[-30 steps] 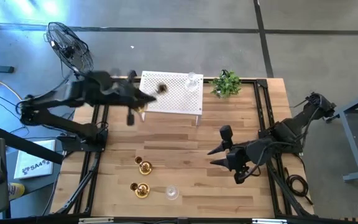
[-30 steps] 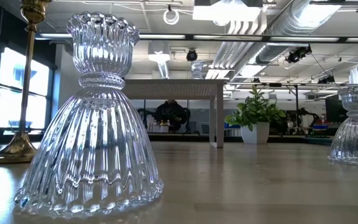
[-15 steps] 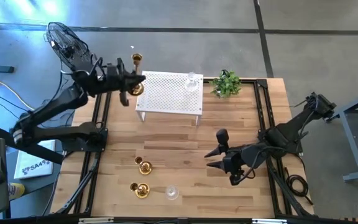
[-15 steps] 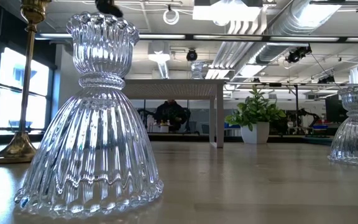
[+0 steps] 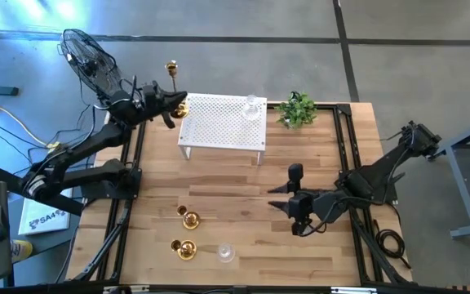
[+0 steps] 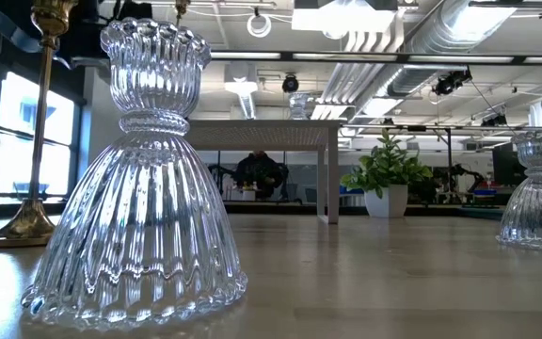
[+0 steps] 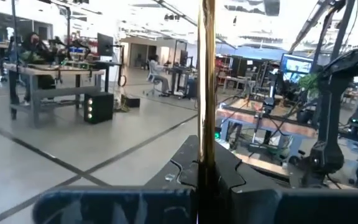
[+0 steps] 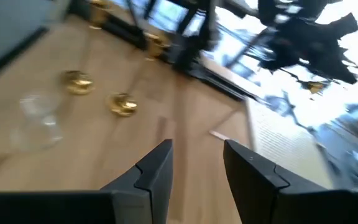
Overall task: Pick & Place candle stick holders
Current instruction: Put the bottom right gold candle holder on the shelf
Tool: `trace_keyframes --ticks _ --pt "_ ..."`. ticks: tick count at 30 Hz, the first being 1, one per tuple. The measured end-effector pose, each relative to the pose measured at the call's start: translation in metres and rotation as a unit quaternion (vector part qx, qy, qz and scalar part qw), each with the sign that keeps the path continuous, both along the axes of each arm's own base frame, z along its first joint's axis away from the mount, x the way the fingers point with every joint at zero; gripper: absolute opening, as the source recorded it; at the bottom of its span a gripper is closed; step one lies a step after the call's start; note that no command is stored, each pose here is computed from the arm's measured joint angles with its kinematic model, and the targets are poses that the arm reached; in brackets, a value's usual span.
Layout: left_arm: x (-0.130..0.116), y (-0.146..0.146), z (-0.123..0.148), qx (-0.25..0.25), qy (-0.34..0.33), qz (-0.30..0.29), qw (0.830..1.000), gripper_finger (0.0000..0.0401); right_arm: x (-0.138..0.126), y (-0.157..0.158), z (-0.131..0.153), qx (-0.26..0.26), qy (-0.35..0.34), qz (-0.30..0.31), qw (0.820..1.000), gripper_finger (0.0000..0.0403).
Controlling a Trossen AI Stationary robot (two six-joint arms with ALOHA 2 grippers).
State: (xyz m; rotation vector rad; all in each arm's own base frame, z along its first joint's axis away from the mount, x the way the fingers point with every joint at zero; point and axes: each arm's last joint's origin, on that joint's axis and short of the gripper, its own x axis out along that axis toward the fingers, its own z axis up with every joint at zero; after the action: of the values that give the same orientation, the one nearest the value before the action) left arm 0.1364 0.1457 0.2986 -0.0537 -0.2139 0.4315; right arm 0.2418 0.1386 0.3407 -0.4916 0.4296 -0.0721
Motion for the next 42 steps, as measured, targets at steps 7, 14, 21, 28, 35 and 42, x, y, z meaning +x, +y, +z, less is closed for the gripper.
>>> trace_keyframes --ticks 7,14,21,28,35,42 --pt "0.010 0.010 -0.011 -0.005 0.010 -0.023 1.000 0.0000 0.002 -0.012 -0.007 -0.029 -0.029 -0.118 0.992 0.0133" --pt "0.024 0.025 -0.022 -0.003 -0.011 -0.044 0.999 0.0000 0.006 -0.021 -0.010 -0.018 -0.041 -0.159 0.986 0.0133" --pt "0.032 0.033 -0.031 0.003 -0.015 -0.059 0.998 0.0000 0.006 -0.023 -0.011 -0.021 -0.036 -0.160 0.986 0.0133" --pt "0.037 0.039 -0.038 -0.002 -0.020 -0.066 0.998 0.0000 0.006 -0.026 -0.011 -0.040 -0.034 -0.180 0.982 0.0133" --pt "0.039 0.041 -0.036 0.007 -0.029 -0.081 0.996 0.0000 0.010 -0.037 -0.013 -0.033 -0.019 -0.184 0.982 0.0133" --pt "0.040 0.041 -0.036 0.006 -0.028 -0.082 0.996 0.0000 0.014 -0.044 -0.014 -0.017 -0.011 -0.184 0.983 0.0133"
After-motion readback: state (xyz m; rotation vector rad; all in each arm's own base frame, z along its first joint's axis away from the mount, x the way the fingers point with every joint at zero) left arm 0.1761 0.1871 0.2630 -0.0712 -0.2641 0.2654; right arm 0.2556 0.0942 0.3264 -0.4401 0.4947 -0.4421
